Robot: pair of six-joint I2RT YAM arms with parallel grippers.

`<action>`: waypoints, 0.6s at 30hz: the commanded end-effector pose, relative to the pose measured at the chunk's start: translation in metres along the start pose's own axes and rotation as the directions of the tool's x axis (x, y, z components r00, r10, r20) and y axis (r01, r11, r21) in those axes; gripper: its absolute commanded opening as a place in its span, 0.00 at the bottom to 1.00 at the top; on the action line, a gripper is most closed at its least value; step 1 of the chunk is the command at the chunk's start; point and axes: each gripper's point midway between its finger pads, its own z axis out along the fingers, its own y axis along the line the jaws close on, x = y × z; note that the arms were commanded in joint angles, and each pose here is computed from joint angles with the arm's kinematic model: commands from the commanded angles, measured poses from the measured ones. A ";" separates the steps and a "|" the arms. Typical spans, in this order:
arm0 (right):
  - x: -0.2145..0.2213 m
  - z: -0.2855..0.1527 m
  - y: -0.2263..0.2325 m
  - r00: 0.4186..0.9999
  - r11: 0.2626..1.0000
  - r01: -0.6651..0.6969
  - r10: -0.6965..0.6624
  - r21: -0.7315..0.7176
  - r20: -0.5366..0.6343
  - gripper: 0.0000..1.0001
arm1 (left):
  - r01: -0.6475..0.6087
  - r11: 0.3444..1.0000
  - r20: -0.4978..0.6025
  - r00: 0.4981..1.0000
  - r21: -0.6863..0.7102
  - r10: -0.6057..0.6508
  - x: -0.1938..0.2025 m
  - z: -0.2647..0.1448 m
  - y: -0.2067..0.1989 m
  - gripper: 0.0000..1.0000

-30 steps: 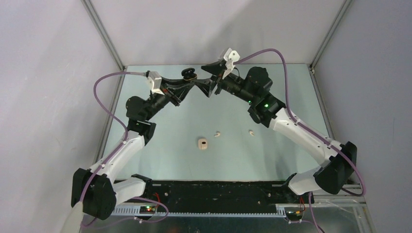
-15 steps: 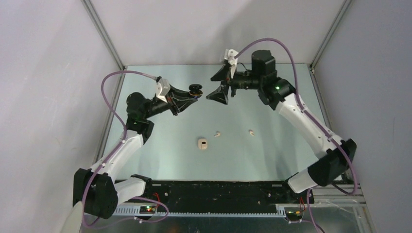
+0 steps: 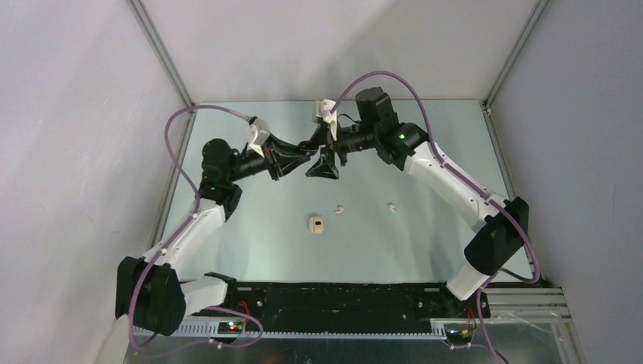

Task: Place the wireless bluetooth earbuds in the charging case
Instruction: Close the charging case with the earbuds inside.

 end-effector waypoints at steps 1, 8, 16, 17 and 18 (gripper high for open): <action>-0.026 -0.013 0.017 0.986 0.986 0.166 -0.167 0.033 0.027 0.86 | 0.077 0.990 0.067 0.995 -0.117 -0.069 -0.027 0.005 0.023 0.00; 0.001 -0.024 -0.024 1.000 0.962 0.013 -0.014 0.274 0.000 0.95 | 0.226 0.961 0.050 0.974 -0.157 -0.221 -0.006 0.011 0.040 0.00; 0.050 -0.060 -0.046 0.989 0.932 -0.145 0.151 0.333 0.010 0.99 | 0.589 0.687 0.018 0.765 -0.425 -0.644 0.116 -0.006 0.097 0.11; 0.063 -0.061 -0.045 0.984 0.927 -0.165 0.180 0.338 -0.014 0.99 | 0.610 0.640 0.012 0.728 -0.466 -0.685 0.130 -0.010 0.100 0.12; 0.071 -0.062 -0.044 0.981 0.925 -0.169 0.191 0.340 -0.031 0.99 | 0.611 0.590 0.025 0.706 -0.528 -0.708 0.145 -0.014 0.112 0.14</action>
